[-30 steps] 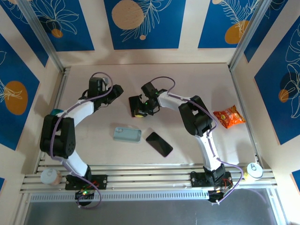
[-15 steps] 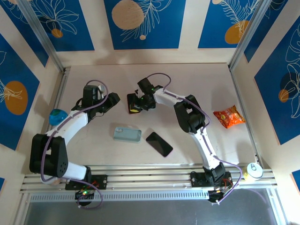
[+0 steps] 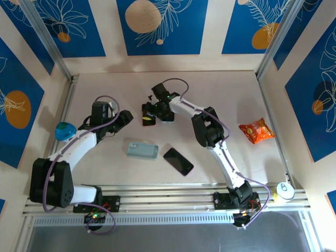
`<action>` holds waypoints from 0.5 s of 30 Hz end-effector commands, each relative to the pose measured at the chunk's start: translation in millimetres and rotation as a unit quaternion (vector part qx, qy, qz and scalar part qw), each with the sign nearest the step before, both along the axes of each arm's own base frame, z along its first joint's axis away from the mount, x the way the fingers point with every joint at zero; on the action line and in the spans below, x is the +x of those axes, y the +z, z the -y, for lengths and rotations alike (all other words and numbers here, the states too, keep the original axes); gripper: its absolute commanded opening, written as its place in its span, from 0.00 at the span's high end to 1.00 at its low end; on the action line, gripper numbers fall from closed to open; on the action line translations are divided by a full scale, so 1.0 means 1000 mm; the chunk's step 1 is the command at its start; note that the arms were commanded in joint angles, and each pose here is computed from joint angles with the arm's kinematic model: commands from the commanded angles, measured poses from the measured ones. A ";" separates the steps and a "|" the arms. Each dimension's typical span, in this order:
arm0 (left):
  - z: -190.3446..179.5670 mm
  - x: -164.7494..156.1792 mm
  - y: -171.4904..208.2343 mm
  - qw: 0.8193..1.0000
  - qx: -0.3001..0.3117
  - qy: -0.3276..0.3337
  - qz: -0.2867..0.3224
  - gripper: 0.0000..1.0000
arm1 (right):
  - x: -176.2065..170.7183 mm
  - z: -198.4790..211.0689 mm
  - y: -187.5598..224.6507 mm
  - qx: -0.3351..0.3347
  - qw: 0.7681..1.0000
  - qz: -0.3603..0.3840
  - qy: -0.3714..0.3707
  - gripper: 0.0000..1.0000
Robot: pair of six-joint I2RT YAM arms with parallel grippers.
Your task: Put the phone into the phone case
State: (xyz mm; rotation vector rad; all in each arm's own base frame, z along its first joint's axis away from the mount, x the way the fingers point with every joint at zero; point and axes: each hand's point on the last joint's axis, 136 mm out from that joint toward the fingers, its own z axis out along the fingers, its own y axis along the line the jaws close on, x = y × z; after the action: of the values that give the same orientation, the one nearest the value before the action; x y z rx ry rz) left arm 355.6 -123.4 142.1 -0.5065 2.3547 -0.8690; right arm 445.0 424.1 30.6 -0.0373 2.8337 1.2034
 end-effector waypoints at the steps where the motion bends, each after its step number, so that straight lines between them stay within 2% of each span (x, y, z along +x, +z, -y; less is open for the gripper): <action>1: -0.008 -0.011 -0.001 1.000 0.018 0.003 -0.005 0.38 | 0.008 0.005 -0.033 -0.029 0.999 -0.013 -0.015 1.00; 6: -0.011 -0.025 -0.004 1.000 0.026 0.003 -0.009 0.38 | 0.023 -0.002 -0.024 -0.017 1.000 0.008 -0.013 1.00; 10: -0.009 -0.040 -0.006 1.000 0.025 0.000 -0.011 0.37 | 0.031 -0.008 0.013 0.007 0.999 0.044 -0.003 1.00; 15: -0.004 -0.063 -0.008 0.999 0.041 -0.017 -0.004 0.37 | 0.000 0.011 0.077 0.012 0.994 0.105 0.024 1.00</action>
State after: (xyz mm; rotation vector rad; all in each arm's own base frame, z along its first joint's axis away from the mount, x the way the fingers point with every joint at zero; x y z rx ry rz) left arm 307.2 -118.1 139.4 -0.4885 2.3720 -0.8270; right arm 453.1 422.7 37.2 -0.1017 2.7839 1.1641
